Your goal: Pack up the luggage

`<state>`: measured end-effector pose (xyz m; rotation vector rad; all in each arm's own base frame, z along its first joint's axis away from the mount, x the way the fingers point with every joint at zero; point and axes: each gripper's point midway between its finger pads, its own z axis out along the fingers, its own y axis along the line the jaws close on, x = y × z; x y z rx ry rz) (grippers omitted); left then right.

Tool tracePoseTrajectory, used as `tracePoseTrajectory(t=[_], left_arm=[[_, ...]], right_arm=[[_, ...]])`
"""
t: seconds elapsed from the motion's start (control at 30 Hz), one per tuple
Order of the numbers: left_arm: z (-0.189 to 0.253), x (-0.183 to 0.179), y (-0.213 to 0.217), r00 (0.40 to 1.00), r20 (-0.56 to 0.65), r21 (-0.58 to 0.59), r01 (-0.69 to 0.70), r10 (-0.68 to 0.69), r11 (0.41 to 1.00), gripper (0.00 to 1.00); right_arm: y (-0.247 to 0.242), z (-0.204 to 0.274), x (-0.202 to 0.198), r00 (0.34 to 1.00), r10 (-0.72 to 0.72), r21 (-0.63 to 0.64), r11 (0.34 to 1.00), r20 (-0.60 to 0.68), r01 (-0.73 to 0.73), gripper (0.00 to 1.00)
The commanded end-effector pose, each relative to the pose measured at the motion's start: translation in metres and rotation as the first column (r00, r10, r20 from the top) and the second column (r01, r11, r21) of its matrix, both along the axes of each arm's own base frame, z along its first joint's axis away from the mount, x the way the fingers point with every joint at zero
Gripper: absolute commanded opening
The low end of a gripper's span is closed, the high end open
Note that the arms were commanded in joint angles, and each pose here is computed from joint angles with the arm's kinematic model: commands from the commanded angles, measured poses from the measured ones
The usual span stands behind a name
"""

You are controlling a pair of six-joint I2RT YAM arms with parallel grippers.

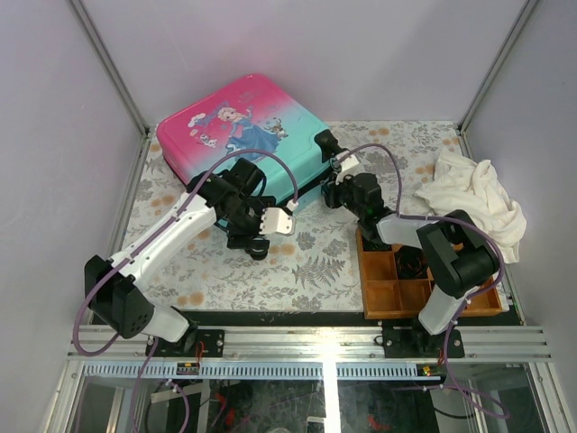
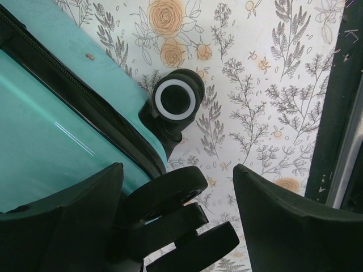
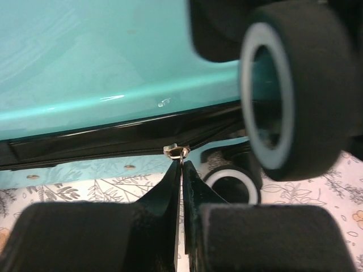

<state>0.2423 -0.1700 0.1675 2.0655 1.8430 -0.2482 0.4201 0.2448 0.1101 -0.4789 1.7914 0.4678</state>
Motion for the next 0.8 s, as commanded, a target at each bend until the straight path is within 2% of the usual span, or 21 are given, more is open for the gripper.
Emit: tracePoseTrajectory(t=[0.0, 0.23, 0.43, 0.6, 0.77], left_arm=[[-0.007, -0.016, 0.03, 1.0, -0.024, 0.123, -0.011, 0.014, 0.992, 0.74], [-0.014, -0.018, 0.041, 0.999, -0.027, 0.172, -0.015, 0.02, 0.985, 0.67], [-0.021, -0.018, 0.053, 1.0, -0.026, 0.219, -0.012, 0.018, 0.976, 0.58], [-0.021, -0.013, 0.064, 0.999, -0.019, 0.245, -0.023, 0.029, 0.969, 0.53], [-0.019, -0.008, 0.081, 0.999, -0.009, 0.258, -0.048, 0.052, 0.965, 0.51]], right_arm=[[-0.055, 0.036, 0.036, 0.979, -0.165, 0.02, 0.986, 0.118, 0.164, 0.0], [-0.095, 0.033, 0.064, 0.967, -0.24, 0.073, 0.969, 0.086, 0.234, 0.0], [-0.118, 0.041, 0.091, 0.971, -0.228, 0.134, 0.967, 0.069, 0.217, 0.0], [-0.112, 0.04, 0.095, 0.993, -0.107, 0.143, 0.985, 0.05, 0.099, 0.0], [-0.075, 0.031, 0.058, 0.988, 0.145, 0.235, 0.963, -0.047, -0.13, 0.0]])
